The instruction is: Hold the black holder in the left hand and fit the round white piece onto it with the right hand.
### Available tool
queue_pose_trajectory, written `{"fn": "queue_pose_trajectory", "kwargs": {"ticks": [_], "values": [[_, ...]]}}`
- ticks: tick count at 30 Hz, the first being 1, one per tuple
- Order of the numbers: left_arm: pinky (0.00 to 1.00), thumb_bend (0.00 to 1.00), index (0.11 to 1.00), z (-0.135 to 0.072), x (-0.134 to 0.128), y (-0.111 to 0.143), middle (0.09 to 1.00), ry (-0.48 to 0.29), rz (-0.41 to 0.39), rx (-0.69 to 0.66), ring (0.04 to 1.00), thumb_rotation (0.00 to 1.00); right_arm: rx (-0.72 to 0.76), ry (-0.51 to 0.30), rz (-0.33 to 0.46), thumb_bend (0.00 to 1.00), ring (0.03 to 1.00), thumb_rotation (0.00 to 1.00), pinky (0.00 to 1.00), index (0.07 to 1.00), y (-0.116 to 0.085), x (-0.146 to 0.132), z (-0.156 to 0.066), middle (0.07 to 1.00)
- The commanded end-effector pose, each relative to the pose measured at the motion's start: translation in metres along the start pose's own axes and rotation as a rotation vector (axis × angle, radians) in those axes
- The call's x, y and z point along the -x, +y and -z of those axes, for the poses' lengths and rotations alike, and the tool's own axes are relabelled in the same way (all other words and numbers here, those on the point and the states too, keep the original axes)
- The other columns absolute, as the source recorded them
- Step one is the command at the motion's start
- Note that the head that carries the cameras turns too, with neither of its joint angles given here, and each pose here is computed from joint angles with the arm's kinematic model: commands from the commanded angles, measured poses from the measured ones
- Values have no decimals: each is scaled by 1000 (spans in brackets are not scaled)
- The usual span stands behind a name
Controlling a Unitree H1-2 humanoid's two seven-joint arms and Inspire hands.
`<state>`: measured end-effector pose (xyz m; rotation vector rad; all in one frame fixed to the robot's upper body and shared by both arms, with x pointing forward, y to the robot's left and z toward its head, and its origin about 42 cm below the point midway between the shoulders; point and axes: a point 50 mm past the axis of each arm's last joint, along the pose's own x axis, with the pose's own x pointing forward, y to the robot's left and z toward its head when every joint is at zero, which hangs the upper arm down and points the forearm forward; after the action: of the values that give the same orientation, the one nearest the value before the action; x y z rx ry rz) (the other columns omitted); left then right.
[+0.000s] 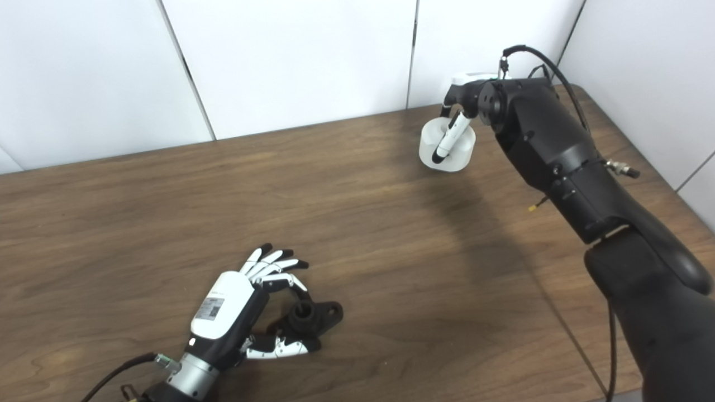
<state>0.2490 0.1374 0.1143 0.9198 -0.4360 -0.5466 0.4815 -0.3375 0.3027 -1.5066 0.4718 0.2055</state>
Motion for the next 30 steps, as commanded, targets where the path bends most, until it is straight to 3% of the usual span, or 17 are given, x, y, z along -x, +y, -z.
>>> {"fn": "queue_pose_trajectory", "kwargs": {"ticks": [1, 4, 11, 30], "values": [[1000, 512, 488, 3, 6, -8, 820, 23, 46, -13, 910, 60, 39, 10, 127, 931, 1000, 350, 1000, 711, -37, 14, 4, 925], [1000, 512, 489, 3, 6, -7, 823, 28, 47, -1, 914, 60, 84, 13, 139, 926, 1000, 351, 1000, 707, -35, 16, 1, 908], [1000, 513, 488, 2, 5, -7, 823, 29, 44, -3, 913, 59, 120, 31, 133, 922, 1000, 323, 1000, 723, -30, 17, -2, 979], [1000, 513, 488, 3, 5, -6, 822, 28, 43, -2, 914, 60, 148, 49, 165, 940, 1000, 317, 1000, 721, -26, 20, -1, 978]]}}
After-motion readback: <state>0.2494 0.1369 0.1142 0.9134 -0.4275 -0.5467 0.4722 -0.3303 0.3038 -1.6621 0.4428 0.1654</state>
